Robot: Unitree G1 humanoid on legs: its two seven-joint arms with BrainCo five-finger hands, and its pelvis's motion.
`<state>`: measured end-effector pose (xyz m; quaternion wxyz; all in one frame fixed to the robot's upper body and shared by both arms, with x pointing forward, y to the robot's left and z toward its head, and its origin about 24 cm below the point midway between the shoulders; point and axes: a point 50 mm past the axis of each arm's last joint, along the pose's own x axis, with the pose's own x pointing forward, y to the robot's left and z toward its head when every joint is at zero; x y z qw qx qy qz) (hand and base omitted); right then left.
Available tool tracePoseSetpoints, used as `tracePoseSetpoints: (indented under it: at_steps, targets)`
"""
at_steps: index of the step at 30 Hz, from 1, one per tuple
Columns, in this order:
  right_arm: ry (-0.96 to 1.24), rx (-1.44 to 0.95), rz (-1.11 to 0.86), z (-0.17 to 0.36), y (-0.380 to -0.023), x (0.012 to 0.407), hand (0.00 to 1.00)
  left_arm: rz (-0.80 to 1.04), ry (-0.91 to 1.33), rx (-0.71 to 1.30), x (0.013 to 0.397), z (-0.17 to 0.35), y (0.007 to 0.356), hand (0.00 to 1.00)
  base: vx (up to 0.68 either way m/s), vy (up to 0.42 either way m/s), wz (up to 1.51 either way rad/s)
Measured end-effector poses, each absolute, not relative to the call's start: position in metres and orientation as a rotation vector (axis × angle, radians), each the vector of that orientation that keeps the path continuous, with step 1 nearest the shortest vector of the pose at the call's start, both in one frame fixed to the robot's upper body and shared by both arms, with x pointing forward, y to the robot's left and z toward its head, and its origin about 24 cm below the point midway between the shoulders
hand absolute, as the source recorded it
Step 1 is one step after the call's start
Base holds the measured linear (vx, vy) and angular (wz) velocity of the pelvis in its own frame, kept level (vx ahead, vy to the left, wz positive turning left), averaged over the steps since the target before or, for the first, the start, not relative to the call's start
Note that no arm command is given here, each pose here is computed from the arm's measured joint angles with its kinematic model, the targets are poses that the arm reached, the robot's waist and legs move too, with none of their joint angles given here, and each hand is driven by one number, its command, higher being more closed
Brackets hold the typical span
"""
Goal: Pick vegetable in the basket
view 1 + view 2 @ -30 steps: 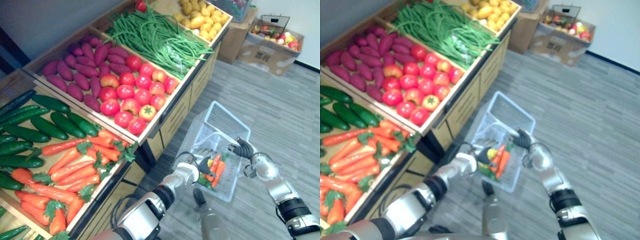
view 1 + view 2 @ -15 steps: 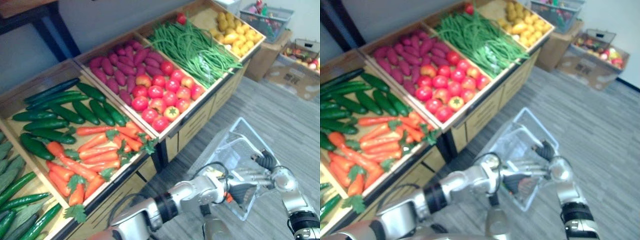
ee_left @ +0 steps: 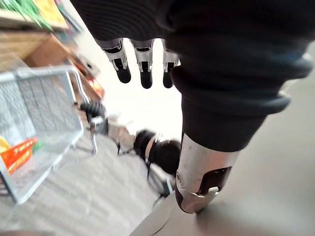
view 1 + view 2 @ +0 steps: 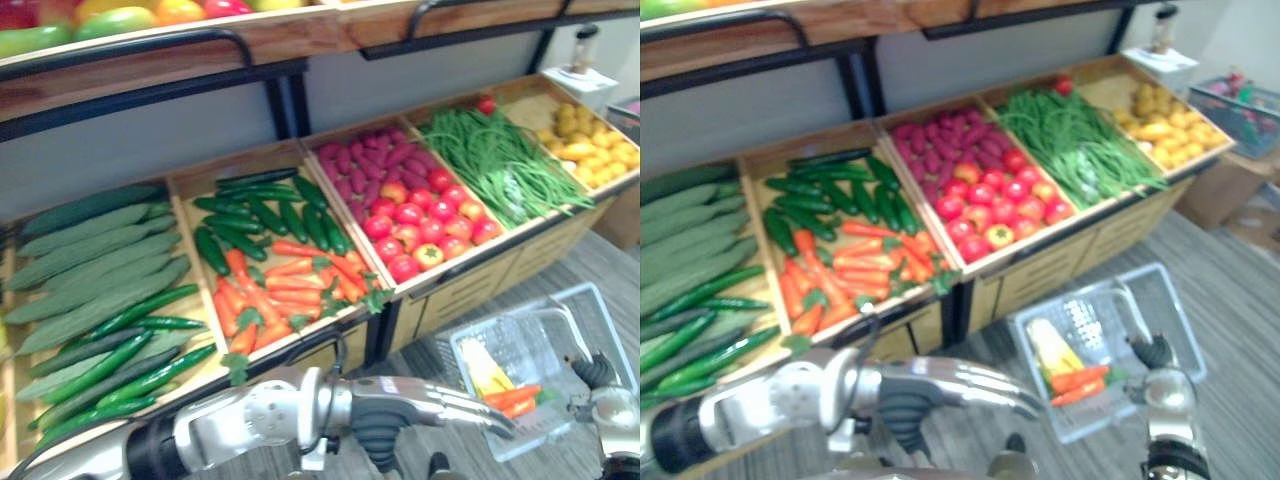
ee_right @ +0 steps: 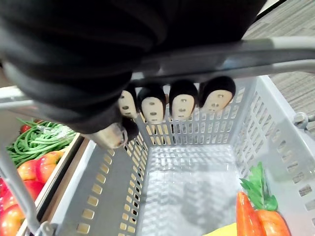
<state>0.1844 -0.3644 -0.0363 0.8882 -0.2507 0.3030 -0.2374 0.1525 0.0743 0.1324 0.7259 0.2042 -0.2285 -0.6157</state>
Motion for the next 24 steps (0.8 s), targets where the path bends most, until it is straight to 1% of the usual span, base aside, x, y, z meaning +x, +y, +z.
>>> tracePoseSetpoints:
  at_steps: [1, 3, 4, 6, 7, 8, 9, 11, 13, 15, 16, 18, 19, 21, 23, 24]
  targets:
    - [0.652, -0.506, -0.508, -0.041, -0.366, 0.178, 1.0, -1.309, -0.494, 0.429, 0.154, 0.134, 0.08, 0.0, 0.0, 0.048, 0.72]
    - [0.772, -0.424, -0.55, -0.067, -0.364, 0.148, 1.0, -1.064, -0.443, 0.385, 0.162, 0.135, 0.112, 0.0, 0.01, 0.037, 0.74]
    - [0.806, -0.401, -0.556, -0.075, -0.362, 0.14, 1.0, -0.991, -0.437, 0.381, 0.165, 0.136, 0.12, 0.0, 0.06, -0.004, 0.78]
    - [0.922, -0.343, -0.565, -0.098, -0.35, 0.115, 1.0, -0.664, -0.398, 0.272, 0.182, 0.125, 0.152, 0.0, 0.08, -0.037, 0.79]
    - [0.941, -0.341, -0.57, -0.101, -0.348, 0.11, 1.0, -0.565, -0.386, 0.231, 0.187, 0.119, 0.159, 0.0, 0.03, -0.035, 0.68]
    - [0.97, -0.34, -0.567, -0.106, -0.346, 0.102, 1.0, -0.406, -0.362, 0.167, 0.194, 0.109, 0.172, 0.0, 0.0, -0.055, 0.65]
    - [1.009, -0.339, -0.579, -0.111, -0.344, 0.089, 1.0, -0.139, -0.31, 0.082, 0.198, 0.089, 0.193, 0.0, 0.0, -0.051, 0.62]
    - [1.041, -0.315, -0.611, -0.115, -0.343, 0.078, 1.0, 0.11, -0.229, 0.039, 0.193, 0.066, 0.215, 0.0, -0.01, -0.044, 0.51]
    - [1.064, -0.288, -0.64, -0.119, -0.34, 0.067, 1.0, 0.396, -0.029, 0.048, 0.178, 0.022, 0.242, 0.0, -0.03, -0.044, 0.59]
    - [1.076, -0.276, -0.657, -0.123, -0.335, 0.06, 1.0, 0.518, 0.11, 0.134, 0.165, -0.002, 0.252, 0.0, -0.04, -0.029, 0.53]
    - [1.091, -0.275, -0.668, -0.126, -0.33, 0.054, 1.0, 0.586, 0.245, 0.184, 0.149, -0.025, 0.259, 0.0, -0.06, -0.017, 0.36]
    - [1.09, -0.271, -0.674, -0.129, -0.323, 0.05, 1.0, 0.654, 0.391, 0.263, 0.13, -0.047, 0.266, 0.0, -0.07, -0.004, 0.2]
    - [1.088, -0.273, -0.675, -0.129, -0.321, 0.049, 1.0, 0.675, 0.428, 0.281, 0.125, -0.053, 0.268, 0.0, -0.06, 0.001, 0.08]
    - [1.077, -0.277, -0.69, -0.13, -0.316, 0.045, 1.0, 0.771, 0.575, 0.337, 0.1, -0.075, 0.278, 0.0, -0.06, 0.004, 0.01]
    - [1.073, -0.278, -0.696, -0.13, -0.314, 0.045, 1.0, 0.819, 0.668, 0.341, 0.084, -0.087, 0.281, 0.0, -0.02, 0.006, 0.0]
    - [1.071, -0.281, -0.702, -0.131, -0.313, 0.045, 1.0, 0.845, 0.763, 0.351, 0.067, -0.101, 0.28, 0.0, -0.01, 0.024, 0.03]
